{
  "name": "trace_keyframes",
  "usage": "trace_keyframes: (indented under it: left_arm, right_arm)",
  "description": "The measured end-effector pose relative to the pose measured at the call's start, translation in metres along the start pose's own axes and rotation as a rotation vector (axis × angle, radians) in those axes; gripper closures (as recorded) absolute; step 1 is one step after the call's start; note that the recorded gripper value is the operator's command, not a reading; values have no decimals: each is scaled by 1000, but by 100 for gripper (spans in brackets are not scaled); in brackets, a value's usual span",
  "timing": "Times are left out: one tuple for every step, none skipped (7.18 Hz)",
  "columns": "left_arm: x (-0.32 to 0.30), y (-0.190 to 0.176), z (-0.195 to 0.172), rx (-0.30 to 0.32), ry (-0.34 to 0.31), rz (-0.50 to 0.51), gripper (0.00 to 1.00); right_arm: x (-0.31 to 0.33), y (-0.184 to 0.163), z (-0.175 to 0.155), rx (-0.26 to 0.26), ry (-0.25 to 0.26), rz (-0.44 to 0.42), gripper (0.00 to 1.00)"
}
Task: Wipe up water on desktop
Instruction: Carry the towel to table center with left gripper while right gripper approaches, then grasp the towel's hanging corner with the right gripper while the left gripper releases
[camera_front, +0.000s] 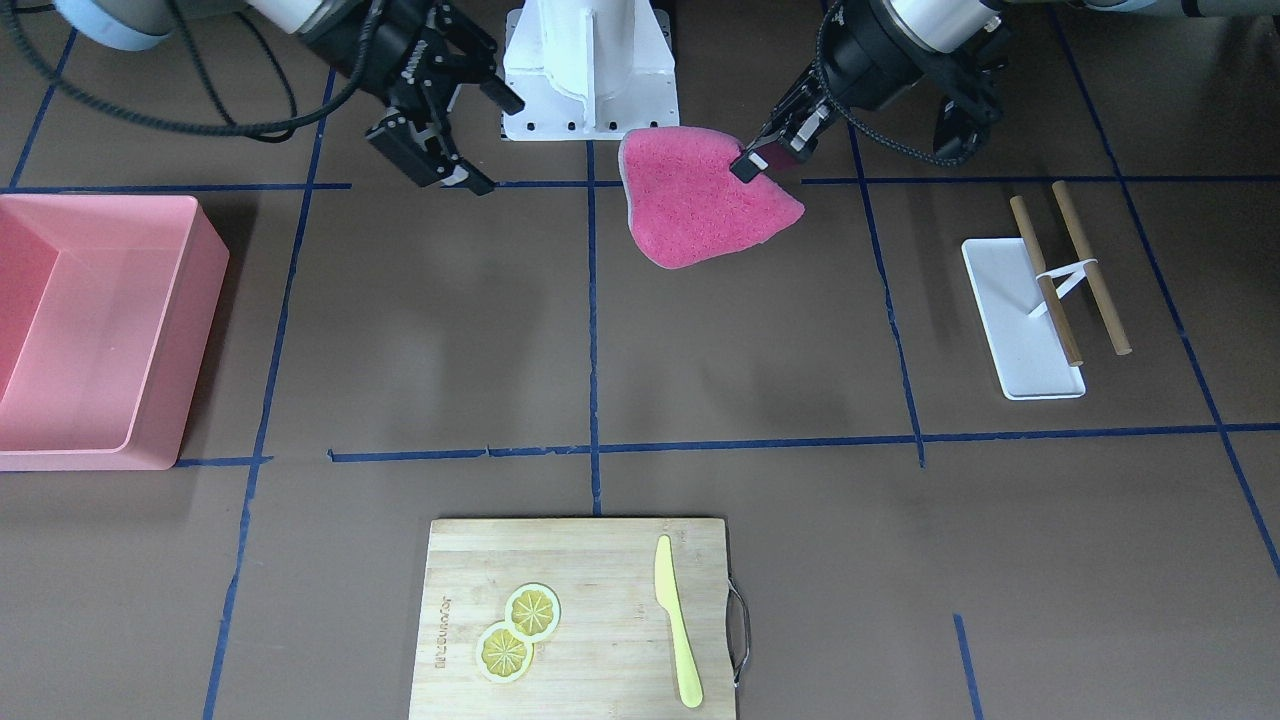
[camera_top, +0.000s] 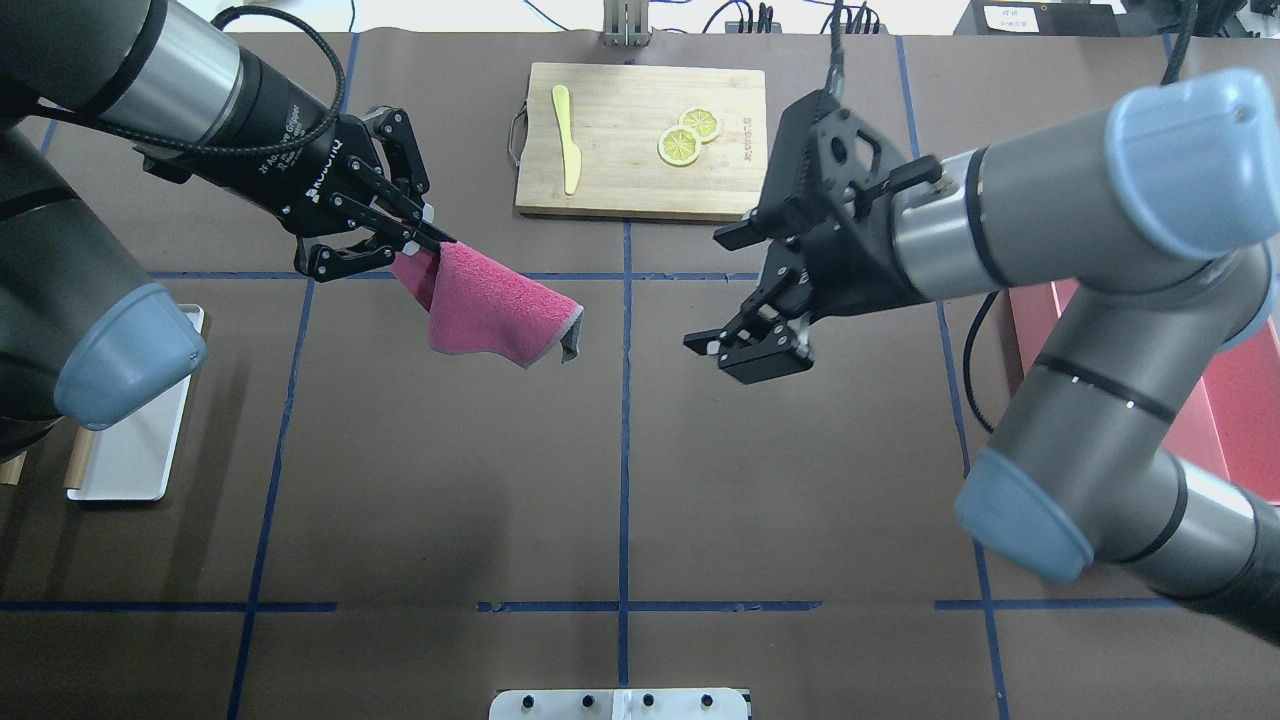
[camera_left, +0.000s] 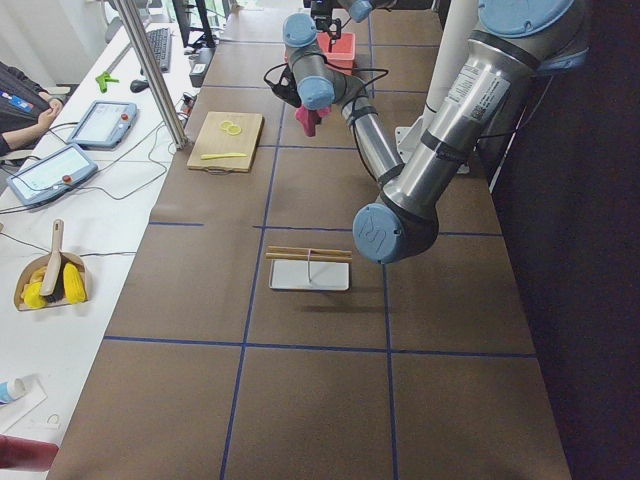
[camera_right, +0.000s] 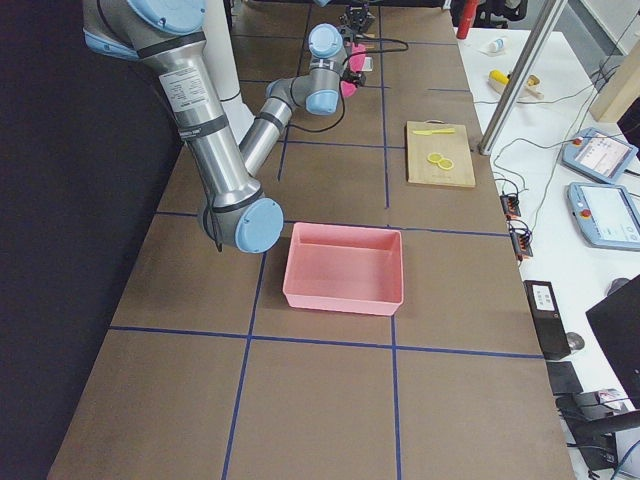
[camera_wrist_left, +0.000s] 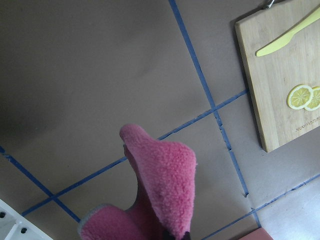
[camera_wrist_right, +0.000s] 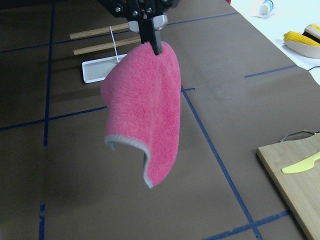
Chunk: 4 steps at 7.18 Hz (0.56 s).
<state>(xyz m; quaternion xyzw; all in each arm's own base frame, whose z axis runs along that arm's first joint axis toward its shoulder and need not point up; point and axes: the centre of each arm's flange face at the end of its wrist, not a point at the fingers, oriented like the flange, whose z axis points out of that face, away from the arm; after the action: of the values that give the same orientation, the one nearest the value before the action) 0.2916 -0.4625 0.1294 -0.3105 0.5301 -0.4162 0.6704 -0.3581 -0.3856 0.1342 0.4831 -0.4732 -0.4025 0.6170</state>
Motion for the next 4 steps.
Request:
trace_keyframes:
  left_arm:
    - [2,5,1,0,8,-25,94]
    - [4,13,3,1,19,-54,94]
    - [5,23,9,3,32,-82,93]
    - [4,34,17,3,41,-102,93]
  right_arm:
    - [-21,-3,14,19,39,-8,0]
    - [-38,-6,25,35,71,-14,0]
    - [-50,-7,33,45,93,-17,0]
    - [-58,-7,37,48,103,-19,0]
